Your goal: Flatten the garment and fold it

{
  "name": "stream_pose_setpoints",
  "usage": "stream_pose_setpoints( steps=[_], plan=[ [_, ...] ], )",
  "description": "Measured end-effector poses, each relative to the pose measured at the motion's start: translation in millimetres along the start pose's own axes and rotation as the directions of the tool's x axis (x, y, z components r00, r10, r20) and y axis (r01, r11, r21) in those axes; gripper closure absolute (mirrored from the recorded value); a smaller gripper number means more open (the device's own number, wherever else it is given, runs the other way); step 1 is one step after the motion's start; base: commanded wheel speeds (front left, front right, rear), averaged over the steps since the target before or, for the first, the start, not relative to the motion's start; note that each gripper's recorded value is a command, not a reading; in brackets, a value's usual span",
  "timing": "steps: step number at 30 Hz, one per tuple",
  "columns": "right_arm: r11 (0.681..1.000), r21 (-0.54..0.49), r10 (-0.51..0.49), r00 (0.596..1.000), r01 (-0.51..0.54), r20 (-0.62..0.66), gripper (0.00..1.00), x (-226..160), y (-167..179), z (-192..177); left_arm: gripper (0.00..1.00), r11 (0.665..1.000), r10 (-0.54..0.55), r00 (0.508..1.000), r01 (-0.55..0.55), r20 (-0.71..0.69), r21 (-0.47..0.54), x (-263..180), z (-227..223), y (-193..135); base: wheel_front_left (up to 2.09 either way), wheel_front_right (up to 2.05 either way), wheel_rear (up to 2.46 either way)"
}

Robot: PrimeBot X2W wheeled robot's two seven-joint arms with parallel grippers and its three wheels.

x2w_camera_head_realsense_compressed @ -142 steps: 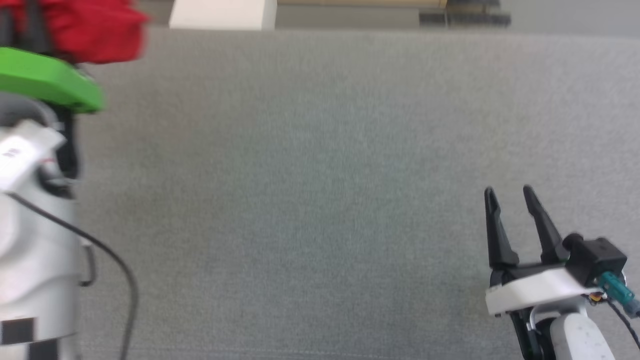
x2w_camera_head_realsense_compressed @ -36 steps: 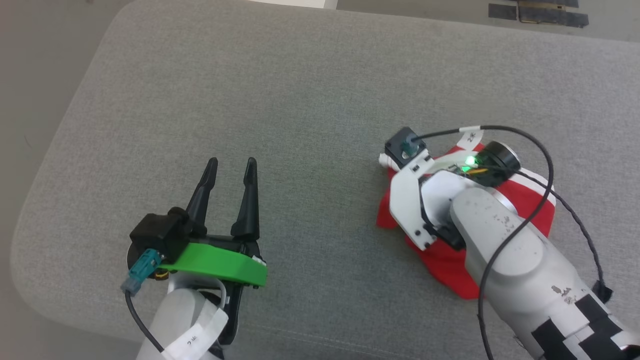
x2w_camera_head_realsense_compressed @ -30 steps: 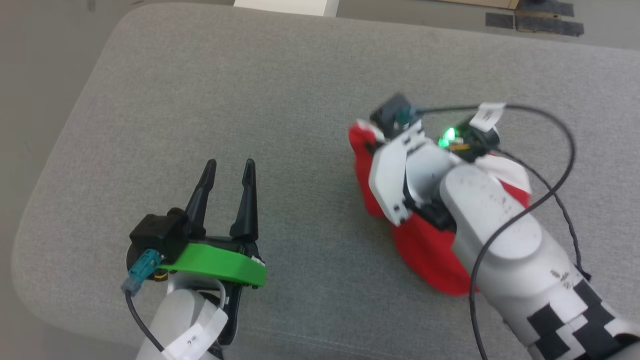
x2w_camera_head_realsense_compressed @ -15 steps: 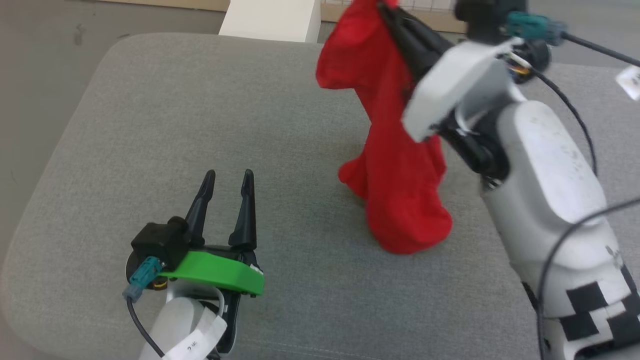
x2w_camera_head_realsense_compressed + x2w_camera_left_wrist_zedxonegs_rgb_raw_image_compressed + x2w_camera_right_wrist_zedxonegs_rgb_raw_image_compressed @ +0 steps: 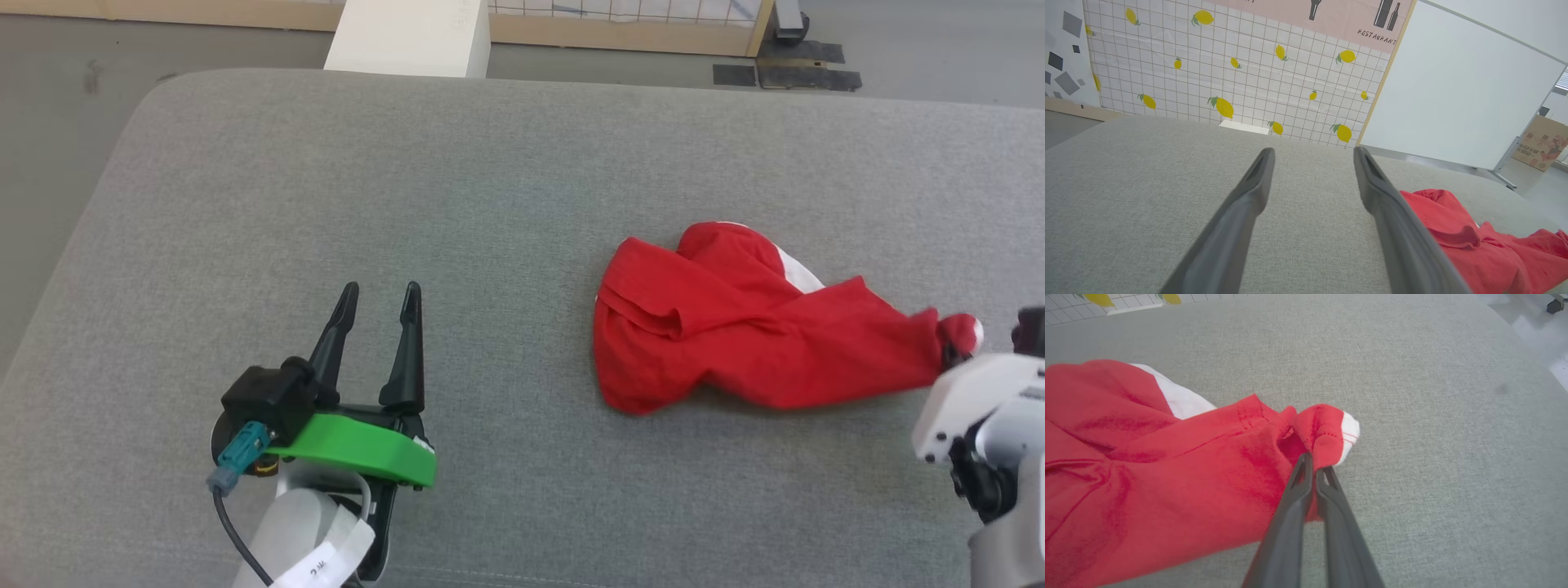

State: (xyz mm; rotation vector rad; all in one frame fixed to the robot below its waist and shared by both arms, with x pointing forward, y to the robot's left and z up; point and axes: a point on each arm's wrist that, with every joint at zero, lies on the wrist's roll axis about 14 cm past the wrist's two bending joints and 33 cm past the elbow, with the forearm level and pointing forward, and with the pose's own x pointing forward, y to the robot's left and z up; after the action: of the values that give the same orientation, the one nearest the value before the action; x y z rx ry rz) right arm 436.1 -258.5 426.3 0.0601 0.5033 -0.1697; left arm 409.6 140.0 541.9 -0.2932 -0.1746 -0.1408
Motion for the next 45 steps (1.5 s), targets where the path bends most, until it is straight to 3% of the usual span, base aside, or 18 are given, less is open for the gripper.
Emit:
stream_pose_setpoints(
  steps=[3, 6, 9, 11, 14, 16, 20, 27, 28, 29, 30, 33, 38, 41, 45],
  plan=[
    [0.999, -0.028, -0.04, 0.999, 0.041, 0.023, 0.0, -10, -12, -2, 0.0, 1.0, -0.005, 1.0, 0.005, -0.001, -0.002, 1, -1, -2, 0.0, 0.0, 0.0],
    [0.997, -0.064, -0.02, 0.983, 0.032, 0.185, 0.0, -23, -5, 33, 0.0, 1.0, -0.011, 1.0, 0.011, 0.001, -0.002, 3, 0, -4, 0.0, 0.0, 0.0],
    [0.985, -0.151, 0.127, 0.93, -0.079, 0.344, 0.0, -40, 42, 69, 0.0, 1.0, -0.017, 1.0, 0.017, 0.006, -0.004, 3, 1, -6, 0.0, 0.0, 0.0],
    [0.954, -0.216, 0.277, 0.887, -0.208, 0.37, 0.0, -55, 94, 74, 0.0, 1.0, -0.022, 1.0, 0.022, 0.008, -0.005, 4, 2, -8, 0.0, 0.0, 0.0],
    [0.899, -0.276, 0.418, 0.85, -0.339, 0.319, 0.0, -66, 143, 63, 0.0, 1.0, -0.025, 1.0, 0.025, 0.004, -0.006, 5, 0, -8, 0.0, 0.0, 0.0],
    [0.866, -0.319, 0.465, 0.854, -0.384, 0.234, 0.0, -64, 158, 46, 0.0, 1.0, -0.026, 1.0, 0.026, 0.001, -0.007, 6, -2, -8, 0.0, 0.0, 0.0],
    [0.825, -0.361, 0.48, 0.876, -0.435, 0.042, 0.0, -49, 170, 13, 0.0, 1.0, -0.021, 1.0, 0.021, -0.003, -0.007, 8, -3, -6, 0.0, 0.0, 0.0],
    [0.775, -0.412, 0.481, 0.87, -0.479, -0.106, 0.0, -23, 190, -1, 0.0, 1.0, 0.007, 1.0, -0.007, -0.012, -0.006, 8, -7, 4, 0.0, 0.0, 0.0],
    [0.77, -0.416, 0.472, 0.87, -0.484, -0.138, 0.51, -19, 191, -6, 0.0, 1.0, 0.012, 1.0, -0.012, -0.015, -0.006, 7, -8, 6, 0.0, 0.0, 0.0],
    [0.766, -0.418, 0.467, 0.87, -0.488, -0.16, 0.67, -16, 192, -10, 0.0, 1.0, 0.018, 1.0, -0.018, -0.016, -0.005, 7, -8, 8, 0.0, 0.0, 0.0],
    [0.762, -0.421, 0.464, 0.869, -0.492, -0.174, 1.0, -15, 193, -12, 0.0, 1.0, 0.022, 1.0, -0.022, -0.018, -0.004, 6, -8, 9, 0.0, 0.0, 0.0],
    [0.749, -0.429, 0.464, 0.862, -0.505, -0.204, 1.0, -11, 199, -15, 0.0, 0.999, 0.035, 0.999, -0.035, -0.016, -0.003, 5, -7, 14, 0.0, 0.0, 0.0],
    [0.729, -0.441, 0.534, 0.838, -0.523, -0.112, 1.0, -16, 225, 15, 0.0, 0.999, 0.044, 0.999, -0.044, -0.013, -0.001, 4, -5, 17, 0.0, 0.0, 0.0],
    [0.699, -0.463, 0.607, 0.795, -0.545, -0.021, 1.0, -28, 252, 46, 0.0, 0.999, 0.043, 0.999, -0.043, -0.008, 0.0, 3, -4, 16, 0.0, 0.0, 0.0],
    [0.637, -0.505, 0.716, 0.69, -0.583, 0.106, 1.0, -54, 294, 92, 0.0, 0.999, 0.041, 0.999, -0.041, -0.002, 0.0, 3, -1, 15, 0.0, 0.0, 0.0]
  ],
)
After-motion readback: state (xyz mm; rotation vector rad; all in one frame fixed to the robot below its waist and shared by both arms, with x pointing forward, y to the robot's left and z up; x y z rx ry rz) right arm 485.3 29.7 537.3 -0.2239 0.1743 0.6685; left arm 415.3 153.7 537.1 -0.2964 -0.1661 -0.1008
